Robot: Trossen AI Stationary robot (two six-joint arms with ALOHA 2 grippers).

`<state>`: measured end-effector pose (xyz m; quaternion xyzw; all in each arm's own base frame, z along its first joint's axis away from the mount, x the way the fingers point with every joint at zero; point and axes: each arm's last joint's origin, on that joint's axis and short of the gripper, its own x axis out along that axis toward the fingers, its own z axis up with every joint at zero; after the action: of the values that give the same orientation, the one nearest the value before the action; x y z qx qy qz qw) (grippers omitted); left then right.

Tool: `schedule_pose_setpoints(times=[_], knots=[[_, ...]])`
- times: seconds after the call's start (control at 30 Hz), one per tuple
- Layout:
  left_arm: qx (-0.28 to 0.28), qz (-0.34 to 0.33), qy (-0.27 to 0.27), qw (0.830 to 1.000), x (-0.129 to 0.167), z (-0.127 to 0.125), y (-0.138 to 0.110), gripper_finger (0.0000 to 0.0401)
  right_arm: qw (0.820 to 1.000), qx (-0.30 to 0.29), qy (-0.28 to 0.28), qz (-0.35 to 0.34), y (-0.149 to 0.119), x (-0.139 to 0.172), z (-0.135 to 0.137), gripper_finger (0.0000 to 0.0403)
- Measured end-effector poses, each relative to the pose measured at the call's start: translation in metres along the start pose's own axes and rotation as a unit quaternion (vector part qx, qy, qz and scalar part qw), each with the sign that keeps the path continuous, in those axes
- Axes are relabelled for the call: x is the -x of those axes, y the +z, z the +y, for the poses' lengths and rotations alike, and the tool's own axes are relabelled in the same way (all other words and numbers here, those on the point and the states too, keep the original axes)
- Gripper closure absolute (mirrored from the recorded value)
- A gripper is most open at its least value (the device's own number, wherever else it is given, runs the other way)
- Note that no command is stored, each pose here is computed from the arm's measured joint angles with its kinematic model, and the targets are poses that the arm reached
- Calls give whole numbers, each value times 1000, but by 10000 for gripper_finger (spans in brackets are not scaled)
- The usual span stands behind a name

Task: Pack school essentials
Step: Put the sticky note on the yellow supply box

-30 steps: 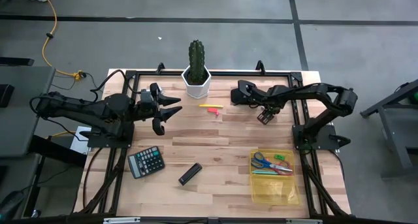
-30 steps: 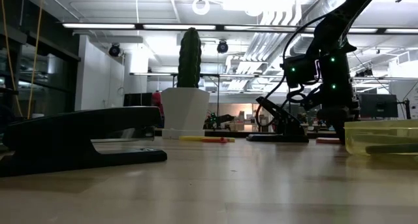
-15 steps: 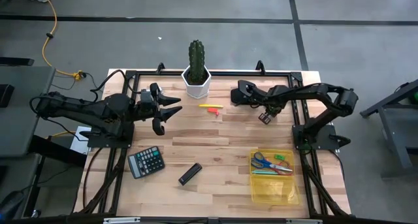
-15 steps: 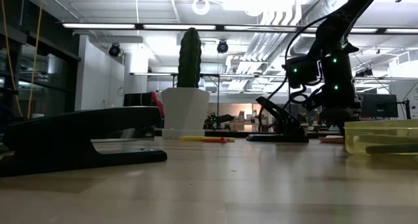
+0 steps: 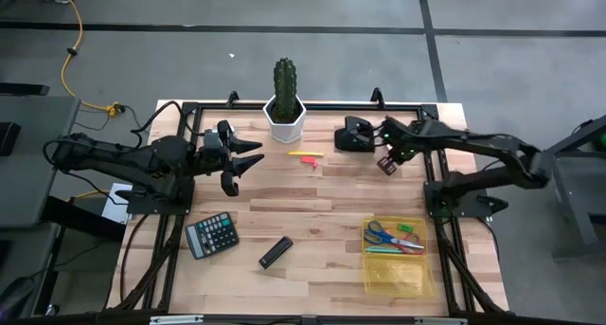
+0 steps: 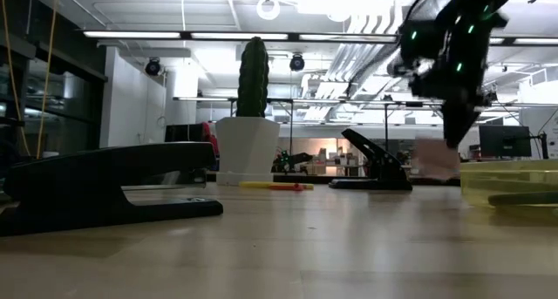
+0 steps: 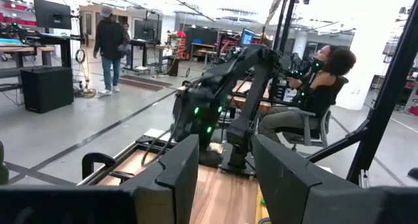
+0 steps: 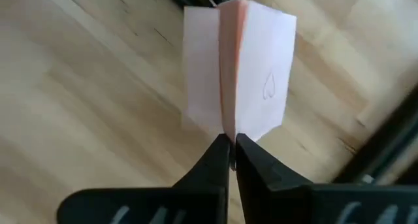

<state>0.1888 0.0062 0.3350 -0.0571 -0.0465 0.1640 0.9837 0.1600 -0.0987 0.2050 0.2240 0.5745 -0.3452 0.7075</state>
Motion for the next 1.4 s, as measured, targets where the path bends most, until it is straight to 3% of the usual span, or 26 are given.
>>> schedule_pose_setpoints(times=[0.3, 0.4, 0.53, 0.7, 0.83, 1.07, 1.17, 1.4], knots=[[0, 0, 0, 1000, 0, 0, 0, 265, 988, -7, 59, -140, -12, 101, -16, 403], [0, 0, 0, 1000, 0, 0, 0, 265, 972, 22, 105, -211, -12, 132, -14, 403], [0, 0, 0, 1000, 0, 0, 0, 265, 933, 75, 183, -301, -6, 155, -1, 403], [1, 1, -6, 1000, 0, 0, 0, 265, 863, 134, 284, -395, 5, 157, 33, 403], [2, 2, -17, 1000, 0, -1, 0, 265, 810, 170, 328, -456, 10, 149, 61, 403], [5, -13, -18, 1000, 0, -1, 3, 265, 750, 228, 360, -506, 14, 146, 99, 403], [5, -12, -18, 1000, 0, -1, 3, 265, 736, 241, 364, -518, 14, 147, 107, 403], [5, -12, -18, 1000, 0, -1, 3, 265, 733, 241, 367, -519, 14, 147, 108, 403]])
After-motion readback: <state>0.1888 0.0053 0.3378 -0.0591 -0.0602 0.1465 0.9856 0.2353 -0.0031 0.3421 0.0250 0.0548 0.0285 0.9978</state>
